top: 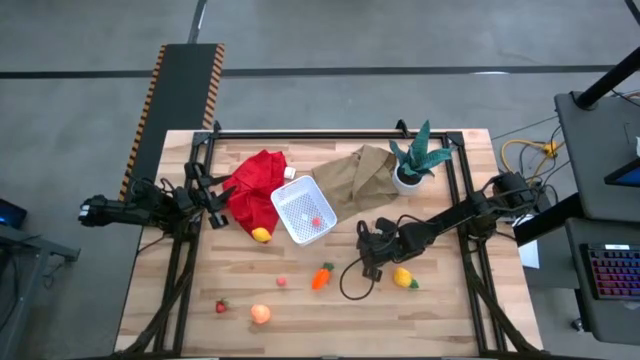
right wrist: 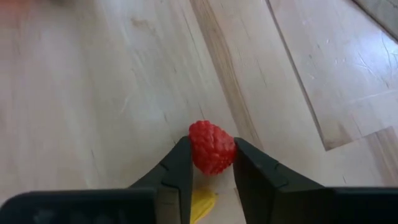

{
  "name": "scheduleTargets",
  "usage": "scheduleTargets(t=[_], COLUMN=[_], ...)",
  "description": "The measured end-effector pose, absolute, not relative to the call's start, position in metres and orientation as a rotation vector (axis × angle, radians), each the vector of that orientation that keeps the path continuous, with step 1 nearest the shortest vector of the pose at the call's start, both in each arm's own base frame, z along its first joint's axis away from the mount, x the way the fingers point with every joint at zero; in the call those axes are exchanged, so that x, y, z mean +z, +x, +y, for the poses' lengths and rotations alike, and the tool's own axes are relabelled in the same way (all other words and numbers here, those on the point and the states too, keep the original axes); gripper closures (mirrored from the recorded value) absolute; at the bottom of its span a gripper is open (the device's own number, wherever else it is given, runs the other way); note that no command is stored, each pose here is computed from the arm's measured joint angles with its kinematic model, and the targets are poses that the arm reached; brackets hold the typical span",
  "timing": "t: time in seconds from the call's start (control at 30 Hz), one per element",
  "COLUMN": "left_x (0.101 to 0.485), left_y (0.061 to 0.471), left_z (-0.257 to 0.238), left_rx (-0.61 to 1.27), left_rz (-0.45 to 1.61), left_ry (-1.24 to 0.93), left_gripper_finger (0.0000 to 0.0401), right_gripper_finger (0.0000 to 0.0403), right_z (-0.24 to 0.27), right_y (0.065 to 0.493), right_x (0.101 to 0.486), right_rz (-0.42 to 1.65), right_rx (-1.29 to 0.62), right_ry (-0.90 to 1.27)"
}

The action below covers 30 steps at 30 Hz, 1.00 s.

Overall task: Pick and placing Produce into tupperware
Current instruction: Put the right toy strawberry into the white bin

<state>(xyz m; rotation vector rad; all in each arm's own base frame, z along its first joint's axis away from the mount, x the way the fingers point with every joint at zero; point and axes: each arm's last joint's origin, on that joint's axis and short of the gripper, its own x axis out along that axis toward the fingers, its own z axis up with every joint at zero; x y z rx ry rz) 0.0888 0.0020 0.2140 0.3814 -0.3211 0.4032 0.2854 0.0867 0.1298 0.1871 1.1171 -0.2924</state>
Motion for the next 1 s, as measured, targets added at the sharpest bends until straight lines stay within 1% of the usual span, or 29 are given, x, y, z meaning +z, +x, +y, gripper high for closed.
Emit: scheduleTargets(t=[0.17,0.33,0.5,0.7,0.83,1.0], left_x=[0.214,0.214,0.214,0.214,0.215,0.215], left_y=[0.089,0.089,0.089,0.089,0.089,0.089], left_z=[0.002,0.002,0.002,0.002,0.002,0.002], left_rx=[0.403,0.403,0.403,0.403,0.404,0.404], left_rz=[-0.321,-0.321,-0.322,-0.322,-0.324,-0.324], left_ry=[0.381,0.381,0.381,0.381,0.381,0.381], left_gripper_finger=[0.0283,0.0283,0.0283,0.0283,0.0283,0.0283], right_gripper_finger=[0.0309,0.0322,0.0321,0.0324,0.0324,0.0325], right_z=[0.087,0.089,0.094,0.095,0.087,0.065], right_y=[0.285,0.291,0.308,0.332,0.348,0.359], right_x=[0.131,0.140,0.161,0.196,0.216,0.230], right_rz=[1.116,1.085,1.005,0.877,0.815,0.776], right_rx=[-0.286,-0.269,-0.242,-0.213,-0.209,-0.238], right_ry=[0.192,0.198,0.196,0.142,0.124,0.106])
